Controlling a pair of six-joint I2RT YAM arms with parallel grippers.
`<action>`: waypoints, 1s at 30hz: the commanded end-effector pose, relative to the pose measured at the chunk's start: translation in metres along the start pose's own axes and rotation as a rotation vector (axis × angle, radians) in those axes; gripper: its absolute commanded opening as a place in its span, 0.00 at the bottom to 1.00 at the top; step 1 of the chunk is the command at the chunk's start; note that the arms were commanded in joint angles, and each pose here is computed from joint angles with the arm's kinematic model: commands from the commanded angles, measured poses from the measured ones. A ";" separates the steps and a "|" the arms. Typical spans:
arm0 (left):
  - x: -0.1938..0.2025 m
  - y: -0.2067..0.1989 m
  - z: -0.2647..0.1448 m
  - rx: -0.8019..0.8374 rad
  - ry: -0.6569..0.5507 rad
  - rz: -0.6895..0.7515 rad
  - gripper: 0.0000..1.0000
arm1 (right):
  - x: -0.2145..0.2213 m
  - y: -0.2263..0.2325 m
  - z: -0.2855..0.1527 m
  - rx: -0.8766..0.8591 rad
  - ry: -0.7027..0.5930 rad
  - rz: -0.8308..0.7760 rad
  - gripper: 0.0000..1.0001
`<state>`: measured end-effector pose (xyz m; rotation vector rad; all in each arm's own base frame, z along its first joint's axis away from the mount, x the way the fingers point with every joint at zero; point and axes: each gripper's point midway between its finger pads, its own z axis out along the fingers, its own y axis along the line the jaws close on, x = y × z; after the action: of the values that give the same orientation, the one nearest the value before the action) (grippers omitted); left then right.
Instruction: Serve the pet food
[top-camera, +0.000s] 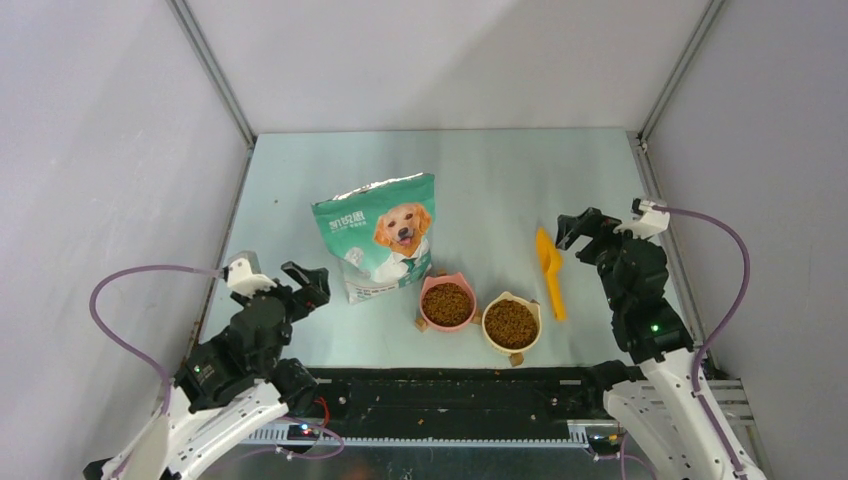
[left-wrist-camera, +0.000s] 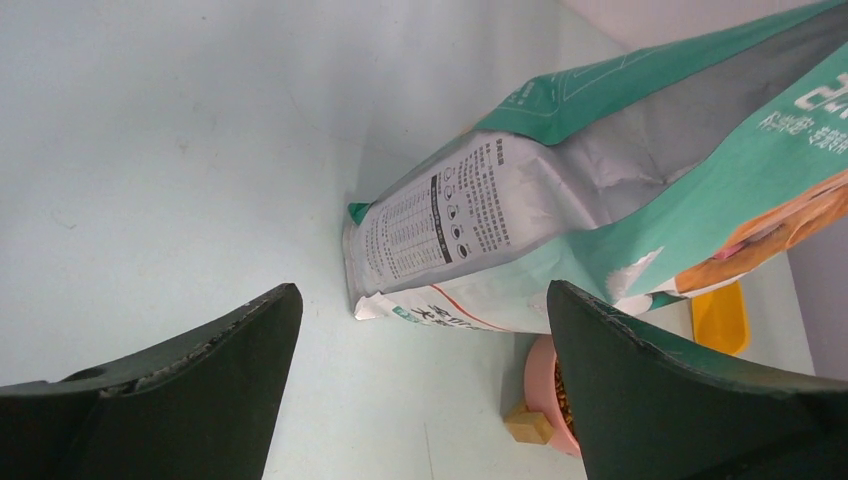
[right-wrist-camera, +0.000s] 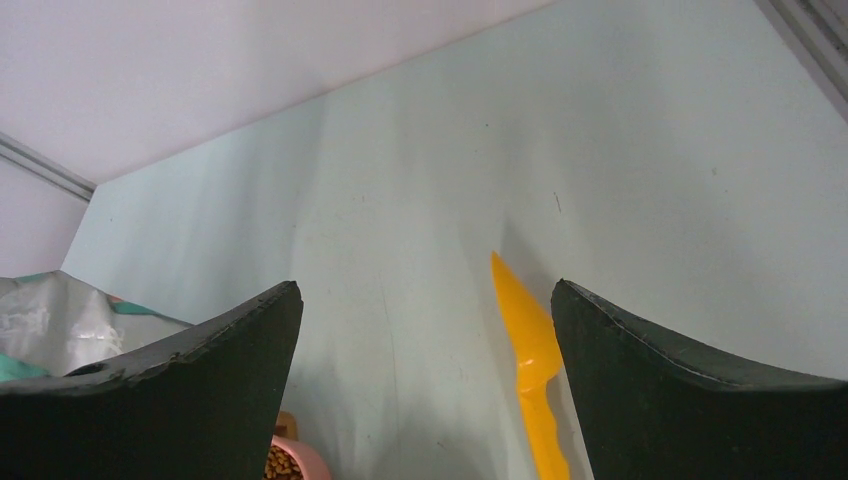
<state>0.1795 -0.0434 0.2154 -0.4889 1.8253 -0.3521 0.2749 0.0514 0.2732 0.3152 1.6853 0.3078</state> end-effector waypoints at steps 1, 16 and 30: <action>-0.021 -0.001 -0.003 -0.040 -0.057 -0.048 1.00 | -0.020 0.003 -0.003 -0.022 -0.102 0.013 0.99; -0.041 0.036 -0.007 -0.364 -0.117 -0.075 0.99 | -0.020 -0.012 -0.013 0.044 -0.120 0.022 0.99; -0.043 0.026 -0.004 -0.319 -0.113 -0.041 1.00 | -0.018 -0.004 -0.012 0.003 -0.105 0.033 1.00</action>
<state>0.1771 -0.0003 0.2275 -0.7475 1.8335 -0.0371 0.2643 0.0395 0.2822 0.3463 1.6054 0.2894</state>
